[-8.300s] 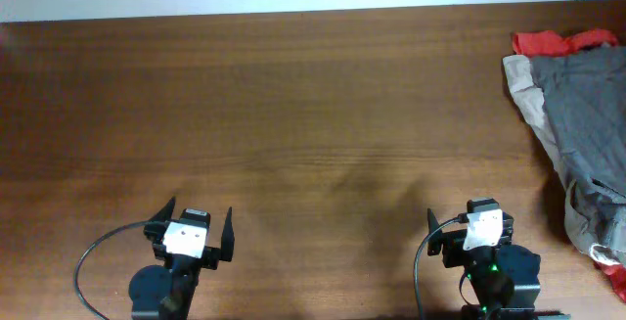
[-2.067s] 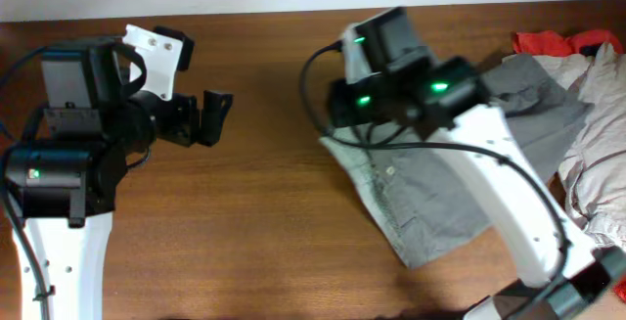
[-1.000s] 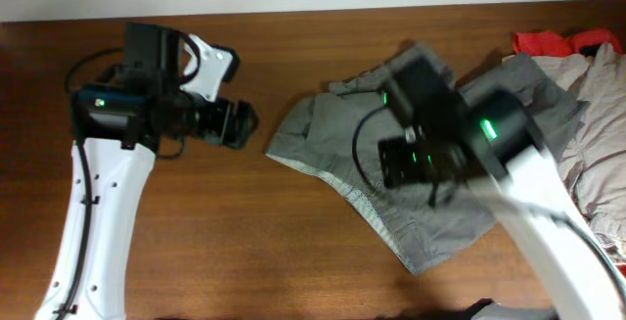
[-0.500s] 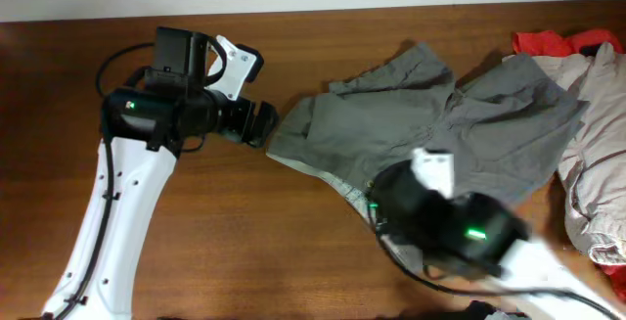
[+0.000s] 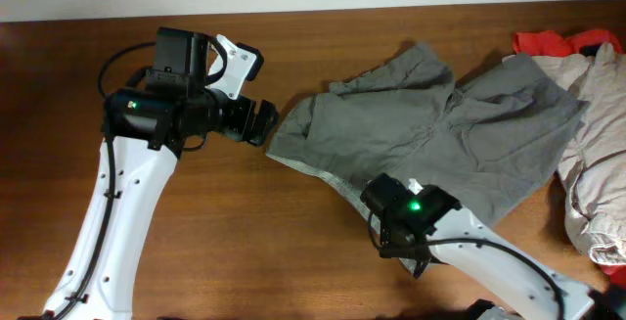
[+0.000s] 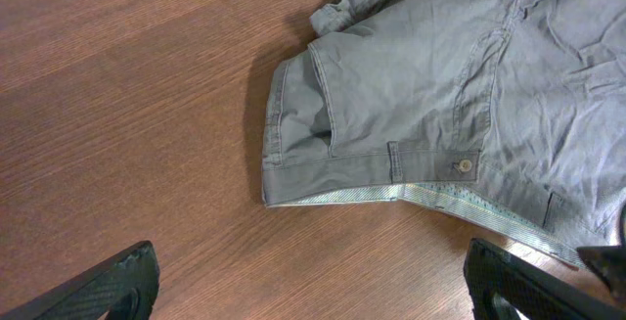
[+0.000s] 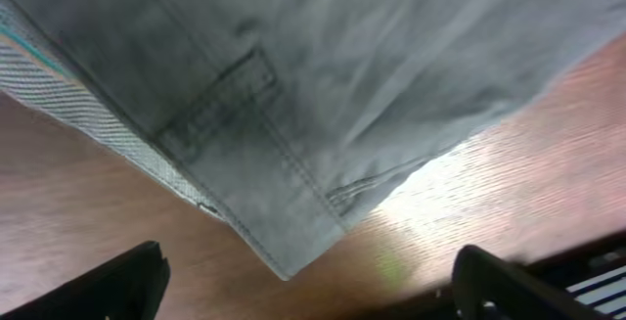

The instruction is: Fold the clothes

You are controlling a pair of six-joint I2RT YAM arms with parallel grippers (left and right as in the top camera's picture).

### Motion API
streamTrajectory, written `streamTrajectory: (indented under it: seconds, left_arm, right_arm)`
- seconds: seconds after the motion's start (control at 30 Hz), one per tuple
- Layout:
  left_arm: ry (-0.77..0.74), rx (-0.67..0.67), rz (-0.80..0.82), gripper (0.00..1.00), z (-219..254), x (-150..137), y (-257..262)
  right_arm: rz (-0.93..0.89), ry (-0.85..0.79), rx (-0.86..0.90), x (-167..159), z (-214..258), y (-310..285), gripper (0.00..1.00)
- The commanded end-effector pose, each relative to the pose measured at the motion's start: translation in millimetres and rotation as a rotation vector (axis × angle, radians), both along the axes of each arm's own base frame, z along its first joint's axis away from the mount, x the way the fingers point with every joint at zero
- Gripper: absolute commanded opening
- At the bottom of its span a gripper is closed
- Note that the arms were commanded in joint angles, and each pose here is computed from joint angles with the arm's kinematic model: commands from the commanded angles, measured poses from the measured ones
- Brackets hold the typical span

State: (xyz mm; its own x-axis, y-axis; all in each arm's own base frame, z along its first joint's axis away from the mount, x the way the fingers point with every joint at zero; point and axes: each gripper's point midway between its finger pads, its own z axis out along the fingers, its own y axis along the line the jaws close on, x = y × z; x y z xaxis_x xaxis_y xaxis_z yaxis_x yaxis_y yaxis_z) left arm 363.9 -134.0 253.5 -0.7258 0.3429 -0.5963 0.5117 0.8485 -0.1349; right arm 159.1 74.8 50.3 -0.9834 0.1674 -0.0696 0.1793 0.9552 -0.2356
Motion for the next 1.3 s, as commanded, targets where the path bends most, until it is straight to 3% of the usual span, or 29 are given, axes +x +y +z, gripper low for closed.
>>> streamTrajectory:
  seconds: [0.0,0.27,0.63,0.73,0.87,0.9,0.97,1.07,1.27]
  left_arm:
    - [0.012,0.002,0.006,0.99,-5,1,-1]
    - [0.012,0.001,0.006,0.99,-5,1,-1]
    - [0.013,0.001,0.006,0.99,-5,1,-1]
    - [0.013,0.001,0.006,0.99,-5,1,-1]
    - [0.014,0.001,0.006,0.99,-5,1,-1]
    - [0.014,0.001,0.006,0.99,-5,1,-1]
    - [0.014,0.001,0.006,0.99,-5,1,-1]
    - [0.013,0.001,0.006,0.99,-5,1,-1]
    - [0.009,0.000,0.006,0.99,-4,2,-1]
  right_arm:
    - [-0.025,0.079,0.019,-13,-13,2,0.94]
    - [-0.036,0.157,0.023,-21,-31,8,0.88]
    - [-0.166,0.209,0.000,-21,-40,-7,0.67]
    - [-0.205,0.210,0.006,-18,-40,-12,0.50]
    - [-0.227,0.208,0.013,-16,-41,-14,0.37]
    - [-0.227,0.208,0.013,-16,-41,-14,0.20]
    - [-0.222,0.198,0.020,-14,-41,-12,0.04]
    - [-0.184,0.190,0.037,-7,-39,-8,0.04]
    - [0.070,0.220,0.239,11,0,47,0.04]
